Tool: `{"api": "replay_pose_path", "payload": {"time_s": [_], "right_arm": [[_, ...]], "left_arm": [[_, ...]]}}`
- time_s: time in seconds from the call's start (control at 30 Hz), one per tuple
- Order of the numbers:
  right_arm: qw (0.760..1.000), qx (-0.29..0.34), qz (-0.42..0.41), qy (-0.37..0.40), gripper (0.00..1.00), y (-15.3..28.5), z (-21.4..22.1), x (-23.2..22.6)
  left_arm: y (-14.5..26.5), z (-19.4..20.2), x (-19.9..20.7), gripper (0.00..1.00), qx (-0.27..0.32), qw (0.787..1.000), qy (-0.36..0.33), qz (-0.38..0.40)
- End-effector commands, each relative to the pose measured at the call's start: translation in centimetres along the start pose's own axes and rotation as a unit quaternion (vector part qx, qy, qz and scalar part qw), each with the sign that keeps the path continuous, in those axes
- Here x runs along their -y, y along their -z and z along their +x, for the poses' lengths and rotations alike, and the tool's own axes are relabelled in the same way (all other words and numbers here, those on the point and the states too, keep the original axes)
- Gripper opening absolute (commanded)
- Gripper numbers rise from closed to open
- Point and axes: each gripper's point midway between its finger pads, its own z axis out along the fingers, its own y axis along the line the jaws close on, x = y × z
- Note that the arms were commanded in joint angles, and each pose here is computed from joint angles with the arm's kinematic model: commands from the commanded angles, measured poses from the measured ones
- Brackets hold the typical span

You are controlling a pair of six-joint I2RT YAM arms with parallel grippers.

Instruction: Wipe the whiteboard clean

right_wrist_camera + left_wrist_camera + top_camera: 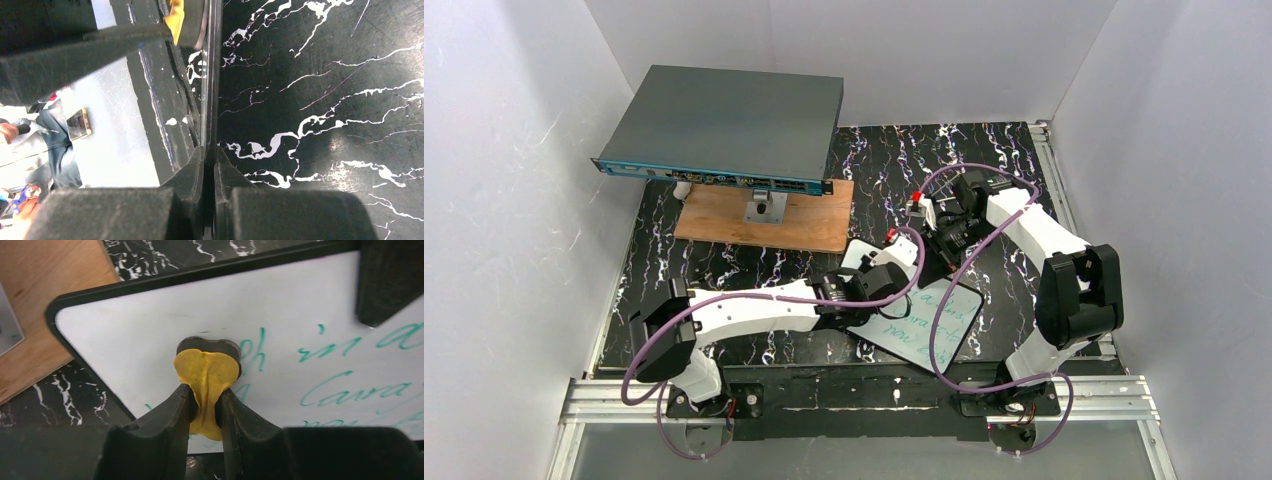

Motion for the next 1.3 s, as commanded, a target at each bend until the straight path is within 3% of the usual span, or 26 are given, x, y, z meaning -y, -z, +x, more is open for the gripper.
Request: {"api": "replay_pose_path", "payload": {"time_s": [0.0,0.2,0.47,0.67,0.93,1.27], "right_arm": [[0.999,0.021,-0.008,0.049,0.01,-0.1,-1.0,-0.2],[0.999,0.021,-0.007,0.049,0.01,-0.1,-1.0,-0.2],[0.999,0.021,-0.009,0.048,0.01,-0.1,-1.0,-0.3],[0.999,0.021,-0.009,0.049,0.01,-0.1,-1.0,-0.2],[0.998,0.021,-0.012,0.05,0.01,-0.1,-1.0,-0.4],[0.998,0.021,-0.011,0.05,0.01,-0.1,-1.0,-0.4]], "left_arm": [[0.3,-0.6,-5.2,0.0,-0.003,0.996,0.02,-0.087],[0.2,-0.8,-5.8,0.0,-0.002,0.996,0.037,-0.078],[0.9,-1.3,-1.9,0.0,0.02,0.998,0.052,0.005],[0.5,-1.5,0.2,0.0,0.017,0.999,0.041,0.022],[0.1,-0.8,-3.5,0.0,0.002,0.998,0.037,-0.05],[0.2,-0.4,-4.2,0.0,-0.006,0.997,0.059,-0.046]]}}
